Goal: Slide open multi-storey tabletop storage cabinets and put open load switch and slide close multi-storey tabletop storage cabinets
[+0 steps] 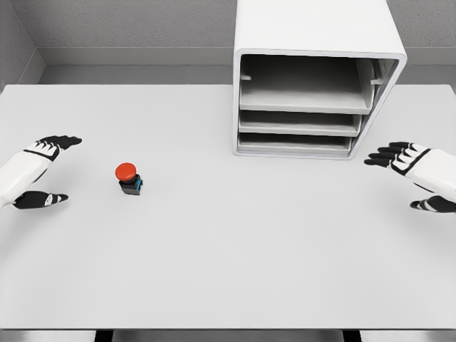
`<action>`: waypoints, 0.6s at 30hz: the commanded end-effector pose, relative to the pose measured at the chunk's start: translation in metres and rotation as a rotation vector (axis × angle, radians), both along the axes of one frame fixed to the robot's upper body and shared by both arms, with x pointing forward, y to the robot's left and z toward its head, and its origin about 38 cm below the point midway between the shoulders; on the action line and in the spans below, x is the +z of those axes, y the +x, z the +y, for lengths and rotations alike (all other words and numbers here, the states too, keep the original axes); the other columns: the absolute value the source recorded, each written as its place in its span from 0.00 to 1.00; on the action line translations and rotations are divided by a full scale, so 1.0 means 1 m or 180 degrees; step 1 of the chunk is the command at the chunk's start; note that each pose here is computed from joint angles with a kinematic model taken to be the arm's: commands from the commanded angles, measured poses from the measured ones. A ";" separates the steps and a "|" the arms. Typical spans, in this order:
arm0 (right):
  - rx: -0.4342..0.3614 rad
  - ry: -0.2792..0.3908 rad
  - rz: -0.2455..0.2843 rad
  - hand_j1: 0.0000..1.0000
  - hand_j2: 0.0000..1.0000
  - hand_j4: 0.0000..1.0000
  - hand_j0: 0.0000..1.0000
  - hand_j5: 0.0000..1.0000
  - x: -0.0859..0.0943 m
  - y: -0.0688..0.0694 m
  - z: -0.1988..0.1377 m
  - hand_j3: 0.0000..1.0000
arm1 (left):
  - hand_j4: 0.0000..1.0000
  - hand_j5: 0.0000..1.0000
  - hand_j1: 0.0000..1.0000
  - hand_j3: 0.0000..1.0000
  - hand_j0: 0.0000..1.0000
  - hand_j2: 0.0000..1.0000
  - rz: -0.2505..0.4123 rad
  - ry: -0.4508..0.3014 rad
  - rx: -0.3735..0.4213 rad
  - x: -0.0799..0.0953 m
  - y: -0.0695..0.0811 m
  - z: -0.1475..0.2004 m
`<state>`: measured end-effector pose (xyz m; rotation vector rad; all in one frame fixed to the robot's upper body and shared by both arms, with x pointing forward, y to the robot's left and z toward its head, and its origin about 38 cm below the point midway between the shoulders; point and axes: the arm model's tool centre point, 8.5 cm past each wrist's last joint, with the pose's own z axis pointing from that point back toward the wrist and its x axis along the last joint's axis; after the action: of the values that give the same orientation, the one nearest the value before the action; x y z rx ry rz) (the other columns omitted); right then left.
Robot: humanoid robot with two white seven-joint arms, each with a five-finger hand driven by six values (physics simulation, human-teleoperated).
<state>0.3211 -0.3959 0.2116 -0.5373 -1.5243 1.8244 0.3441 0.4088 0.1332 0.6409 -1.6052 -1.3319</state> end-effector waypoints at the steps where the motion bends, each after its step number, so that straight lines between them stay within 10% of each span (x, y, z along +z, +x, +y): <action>1: 0.0061 0.0042 -0.0029 1.00 1.00 1.00 1.00 1.00 0.002 -0.002 0.008 1.00 | 1.00 1.00 1.00 1.00 1.00 1.00 -0.0013 -0.0020 -0.0002 0.001 0.000 0.000; 7: 0.0118 0.0125 -0.0191 1.00 1.00 1.00 1.00 1.00 0.020 0.004 0.014 1.00 | 1.00 1.00 1.00 1.00 1.00 1.00 -0.0125 -0.0034 -0.0076 0.011 0.009 -0.015; 12: 0.0167 0.0170 -0.0241 1.00 1.00 1.00 1.00 1.00 0.023 0.009 0.021 1.00 | 1.00 1.00 1.00 1.00 1.00 1.00 0.0318 0.0206 -0.0416 0.024 0.031 -0.042; 18: 0.0269 0.0254 -0.0397 0.90 0.90 0.90 0.90 0.90 0.038 0.021 0.035 0.90 | 1.00 1.00 1.00 1.00 1.00 1.00 -0.0078 -0.0038 -0.0469 0.056 0.052 -0.067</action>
<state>0.3429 -0.3644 0.2552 -0.5922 -1.7133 1.8254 0.3975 0.3482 0.1938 0.5708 -1.6948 -1.4440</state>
